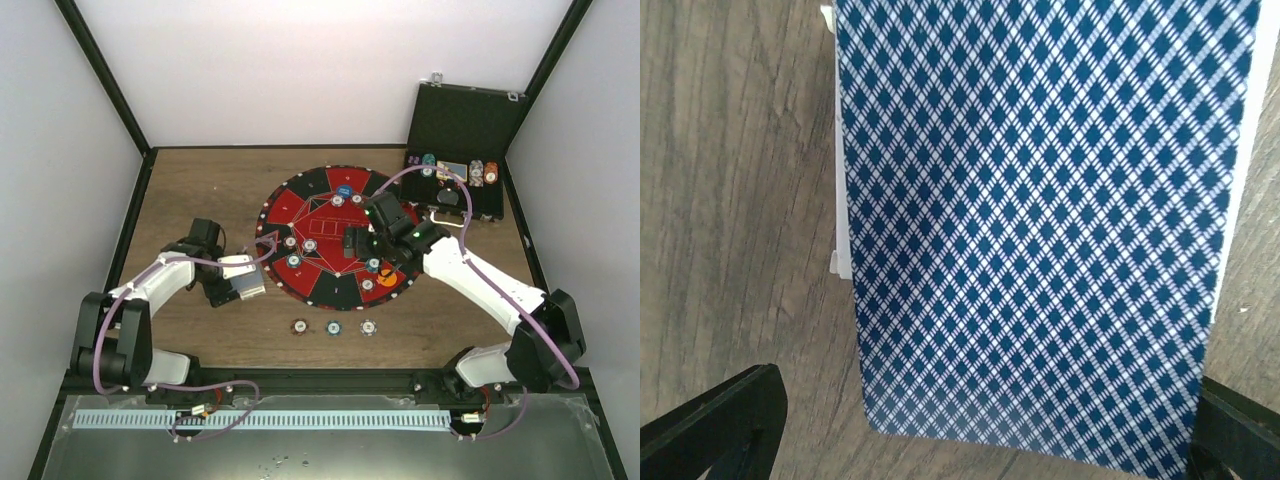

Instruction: Distribute texas hold em gaming equipment

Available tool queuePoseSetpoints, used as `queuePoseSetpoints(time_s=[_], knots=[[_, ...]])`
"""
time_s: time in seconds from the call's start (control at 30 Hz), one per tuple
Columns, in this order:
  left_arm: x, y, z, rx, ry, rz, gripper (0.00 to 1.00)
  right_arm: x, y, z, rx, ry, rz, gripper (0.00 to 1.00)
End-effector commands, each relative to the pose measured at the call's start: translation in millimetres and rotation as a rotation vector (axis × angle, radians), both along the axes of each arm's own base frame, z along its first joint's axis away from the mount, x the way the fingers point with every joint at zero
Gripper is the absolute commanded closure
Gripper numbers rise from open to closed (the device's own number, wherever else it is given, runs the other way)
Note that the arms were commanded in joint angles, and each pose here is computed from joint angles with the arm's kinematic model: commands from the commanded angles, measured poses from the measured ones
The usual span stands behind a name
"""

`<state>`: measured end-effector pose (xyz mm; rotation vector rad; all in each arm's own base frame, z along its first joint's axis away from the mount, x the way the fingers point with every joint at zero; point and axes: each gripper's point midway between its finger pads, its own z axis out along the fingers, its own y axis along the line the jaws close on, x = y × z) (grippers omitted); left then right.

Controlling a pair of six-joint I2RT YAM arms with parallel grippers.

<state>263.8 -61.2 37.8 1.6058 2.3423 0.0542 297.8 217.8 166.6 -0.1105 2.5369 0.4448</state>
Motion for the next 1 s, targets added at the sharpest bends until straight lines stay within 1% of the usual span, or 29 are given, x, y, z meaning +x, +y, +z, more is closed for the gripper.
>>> queuePoseSetpoints(time_s=[0.0,0.27,0.97], knots=[[4.0,1.0,-7.8,0.016,-0.007,0.005,0.00,-7.4,3.7,10.6,0.031,-0.006,0.008,0.06],[8.7,-3.6,-10.2,0.002,0.002,0.007,0.00,-11.6,10.0,6.1,0.052,0.013,0.030,0.07],[15.0,-10.5,-14.0,-0.012,0.011,-0.028,0.00,-18.7,18.3,-7.4,0.089,0.051,0.066,0.18]])
